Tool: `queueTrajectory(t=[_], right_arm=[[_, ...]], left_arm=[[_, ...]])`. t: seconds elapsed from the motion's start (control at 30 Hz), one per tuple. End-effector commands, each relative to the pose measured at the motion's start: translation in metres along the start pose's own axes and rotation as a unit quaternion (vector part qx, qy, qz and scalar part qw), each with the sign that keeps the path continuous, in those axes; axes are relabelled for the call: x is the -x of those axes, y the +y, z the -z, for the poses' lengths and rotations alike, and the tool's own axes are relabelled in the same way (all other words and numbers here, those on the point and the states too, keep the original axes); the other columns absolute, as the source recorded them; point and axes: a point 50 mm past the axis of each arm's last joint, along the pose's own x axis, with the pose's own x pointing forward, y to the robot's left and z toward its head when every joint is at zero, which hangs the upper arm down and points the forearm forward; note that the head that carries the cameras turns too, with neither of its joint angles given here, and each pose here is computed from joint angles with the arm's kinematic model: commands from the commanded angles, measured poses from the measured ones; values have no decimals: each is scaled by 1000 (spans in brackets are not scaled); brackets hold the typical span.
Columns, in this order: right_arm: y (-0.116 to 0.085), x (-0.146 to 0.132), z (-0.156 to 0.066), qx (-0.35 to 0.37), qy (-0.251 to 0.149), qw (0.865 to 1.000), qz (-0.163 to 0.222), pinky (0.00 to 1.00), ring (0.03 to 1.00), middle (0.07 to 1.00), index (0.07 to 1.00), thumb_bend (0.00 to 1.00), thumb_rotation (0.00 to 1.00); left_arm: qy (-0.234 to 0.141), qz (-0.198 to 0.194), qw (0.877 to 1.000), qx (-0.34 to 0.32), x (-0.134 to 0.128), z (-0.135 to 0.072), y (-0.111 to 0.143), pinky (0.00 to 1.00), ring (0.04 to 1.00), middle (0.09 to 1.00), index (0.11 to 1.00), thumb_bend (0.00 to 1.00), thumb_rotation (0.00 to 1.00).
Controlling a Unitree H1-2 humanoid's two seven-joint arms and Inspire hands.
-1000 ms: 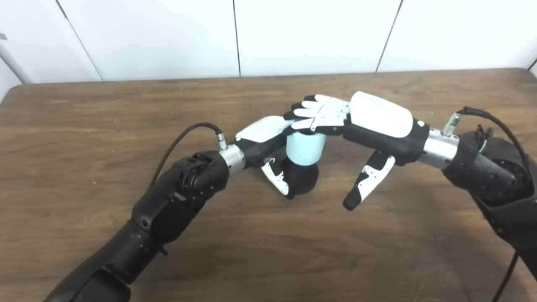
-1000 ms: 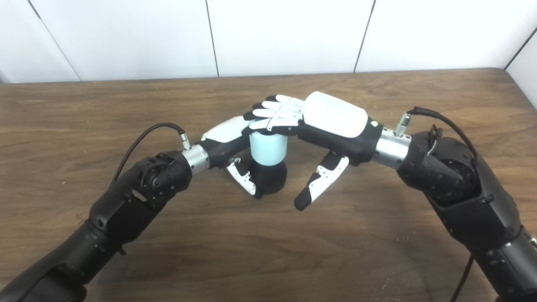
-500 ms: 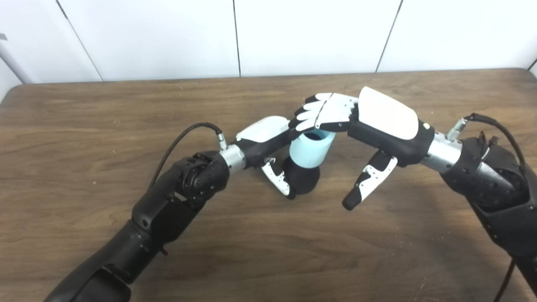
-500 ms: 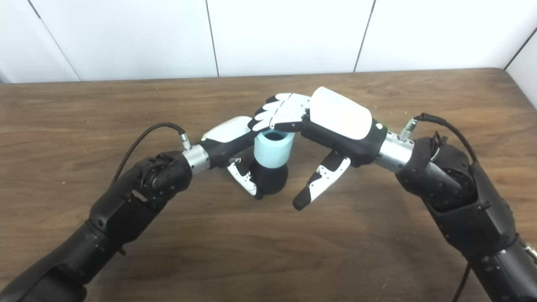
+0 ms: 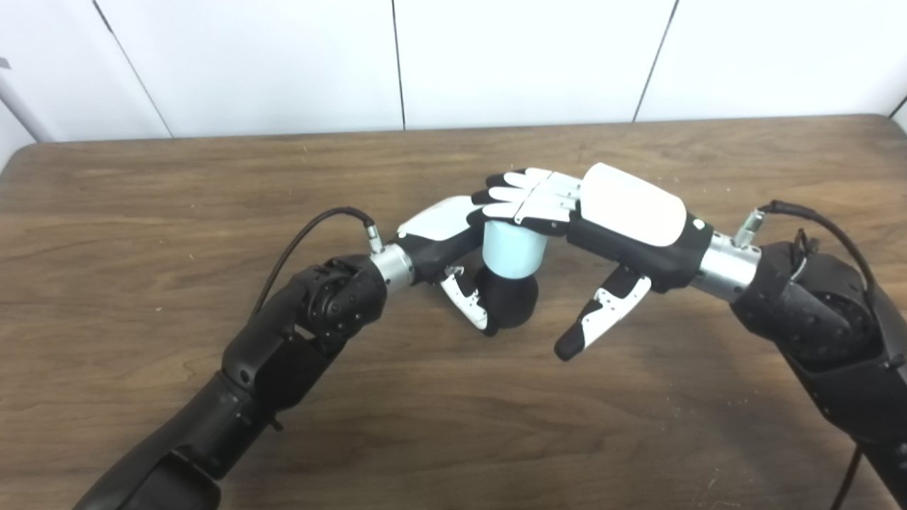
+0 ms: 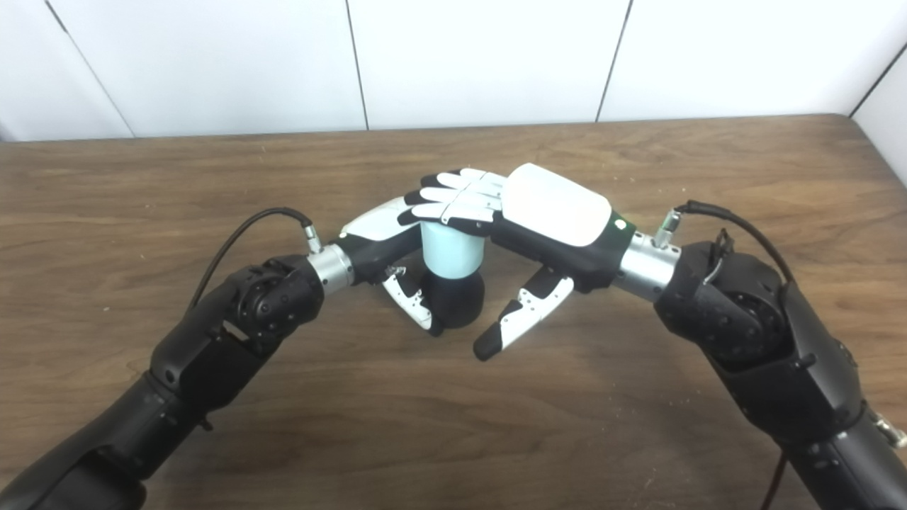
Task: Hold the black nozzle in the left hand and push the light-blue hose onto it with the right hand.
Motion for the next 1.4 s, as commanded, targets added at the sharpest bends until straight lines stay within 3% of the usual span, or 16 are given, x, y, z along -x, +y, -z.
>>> queueTrajectory(t=[0.0, 0.47, 0.8, 1.0, 1.37], right_arm=[[6, 4, 4, 6, 28, 998, -51, 974, 989, 982, 949, 705, 932], [13, 7, 4, 17, 30, 997, -73, 997, 1000, 998, 968, 738, 961], [13, 5, 0, 5, -6, 998, -60, 989, 966, 947, 910, 736, 964], [16, 2, -1, -19, -39, 997, -67, 969, 945, 923, 890, 711, 909], [17, 1, -1, -19, -39, 996, -72, 967, 942, 920, 887, 722, 910]], left_arm=[[40, 85, 996, 10, 8, 18, -33, 999, 605, 503, 476, 525, 0], [40, 81, 996, 11, 9, 19, -30, 999, 592, 496, 479, 525, 0], [39, 81, 996, 11, 8, 19, -30, 1000, 598, 502, 476, 525, 0], [36, 81, 996, 10, 8, 19, -30, 998, 601, 503, 476, 525, 0], [35, 82, 996, 10, 7, 18, -31, 996, 598, 503, 475, 525, 0]])
